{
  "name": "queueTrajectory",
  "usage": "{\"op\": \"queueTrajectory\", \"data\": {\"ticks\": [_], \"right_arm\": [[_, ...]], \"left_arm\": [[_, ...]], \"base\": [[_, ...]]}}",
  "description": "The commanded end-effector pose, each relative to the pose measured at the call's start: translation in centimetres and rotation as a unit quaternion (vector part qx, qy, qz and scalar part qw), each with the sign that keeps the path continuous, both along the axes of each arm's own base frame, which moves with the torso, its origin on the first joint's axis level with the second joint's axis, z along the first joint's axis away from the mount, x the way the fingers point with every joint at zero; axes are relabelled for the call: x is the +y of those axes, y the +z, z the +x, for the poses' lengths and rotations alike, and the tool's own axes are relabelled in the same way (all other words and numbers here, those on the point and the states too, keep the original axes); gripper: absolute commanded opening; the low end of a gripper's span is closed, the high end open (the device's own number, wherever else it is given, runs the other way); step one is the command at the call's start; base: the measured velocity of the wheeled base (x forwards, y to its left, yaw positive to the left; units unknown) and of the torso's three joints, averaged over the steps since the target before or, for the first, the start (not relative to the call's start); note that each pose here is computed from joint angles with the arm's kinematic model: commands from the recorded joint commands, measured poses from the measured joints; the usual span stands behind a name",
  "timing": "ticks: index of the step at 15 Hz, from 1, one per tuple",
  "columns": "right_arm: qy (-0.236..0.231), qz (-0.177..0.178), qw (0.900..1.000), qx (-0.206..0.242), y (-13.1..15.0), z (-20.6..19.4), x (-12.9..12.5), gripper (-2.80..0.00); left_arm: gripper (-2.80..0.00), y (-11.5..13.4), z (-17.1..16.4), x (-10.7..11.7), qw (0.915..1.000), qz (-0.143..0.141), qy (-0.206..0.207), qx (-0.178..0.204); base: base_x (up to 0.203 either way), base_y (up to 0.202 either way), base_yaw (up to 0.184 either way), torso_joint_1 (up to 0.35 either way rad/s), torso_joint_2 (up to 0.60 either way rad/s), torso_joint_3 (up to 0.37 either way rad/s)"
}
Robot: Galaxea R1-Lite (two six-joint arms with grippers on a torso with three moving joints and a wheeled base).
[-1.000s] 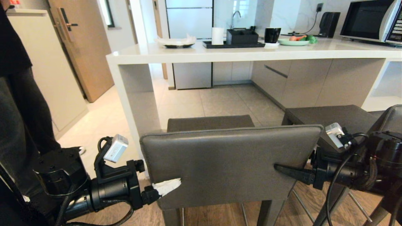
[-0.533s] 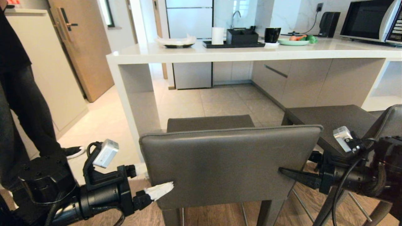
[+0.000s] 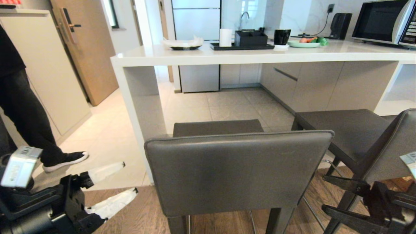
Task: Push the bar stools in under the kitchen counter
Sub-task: Pull the gray chair out from under the dining table, then push the gray chair back under the dining table
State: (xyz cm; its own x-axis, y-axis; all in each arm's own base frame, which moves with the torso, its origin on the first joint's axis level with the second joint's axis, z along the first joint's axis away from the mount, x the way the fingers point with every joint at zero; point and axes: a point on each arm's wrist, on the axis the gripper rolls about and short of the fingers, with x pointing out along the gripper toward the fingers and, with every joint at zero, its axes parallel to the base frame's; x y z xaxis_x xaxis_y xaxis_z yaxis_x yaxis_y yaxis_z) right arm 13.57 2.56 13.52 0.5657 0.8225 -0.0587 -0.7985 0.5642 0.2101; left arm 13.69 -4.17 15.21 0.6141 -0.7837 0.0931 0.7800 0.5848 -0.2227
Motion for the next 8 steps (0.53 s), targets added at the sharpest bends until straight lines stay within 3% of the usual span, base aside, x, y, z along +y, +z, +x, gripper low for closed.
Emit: {"op": "queueTrajectory", "data": {"ticks": [1,3,6,7,8], "right_arm": [[-0.004,0.026,0.997,-0.079,2.7,-3.6,-0.3,0.0],[-0.039,0.041,0.992,-0.113,4.3,-6.1,-0.7,0.0],[-0.134,0.053,0.982,-0.124,6.7,-10.1,-1.2,0.0],[-0.183,0.057,0.974,-0.118,7.4,-11.7,-1.3,0.0],[-0.243,0.061,0.961,-0.12,7.9,-13.1,-1.4,0.0]], "left_arm": [[0.0,2.7,-3.3,0.9,0.9954,-0.02,0.011,-0.092],[0.0,4.1,-5.5,1.8,0.9913,-0.025,0.044,-0.121],[0.0,5.2,-9.3,2.9,0.9877,-0.015,0.116,-0.104],[0.0,5.2,-10.9,2.9,0.9862,-0.012,0.137,-0.093],[0.0,4.9,-12.3,2.9,0.9845,-0.007,0.157,-0.078]], "base": [[0.0,0.0,0.0,0.0,0.0,0.0],[0.0,0.0,0.0,0.0,0.0,0.0],[0.0,0.0,0.0,0.0,0.0,0.0],[0.0,0.0,0.0,0.0,0.0,0.0],[0.0,0.0,0.0,0.0,0.0,0.0]]}}
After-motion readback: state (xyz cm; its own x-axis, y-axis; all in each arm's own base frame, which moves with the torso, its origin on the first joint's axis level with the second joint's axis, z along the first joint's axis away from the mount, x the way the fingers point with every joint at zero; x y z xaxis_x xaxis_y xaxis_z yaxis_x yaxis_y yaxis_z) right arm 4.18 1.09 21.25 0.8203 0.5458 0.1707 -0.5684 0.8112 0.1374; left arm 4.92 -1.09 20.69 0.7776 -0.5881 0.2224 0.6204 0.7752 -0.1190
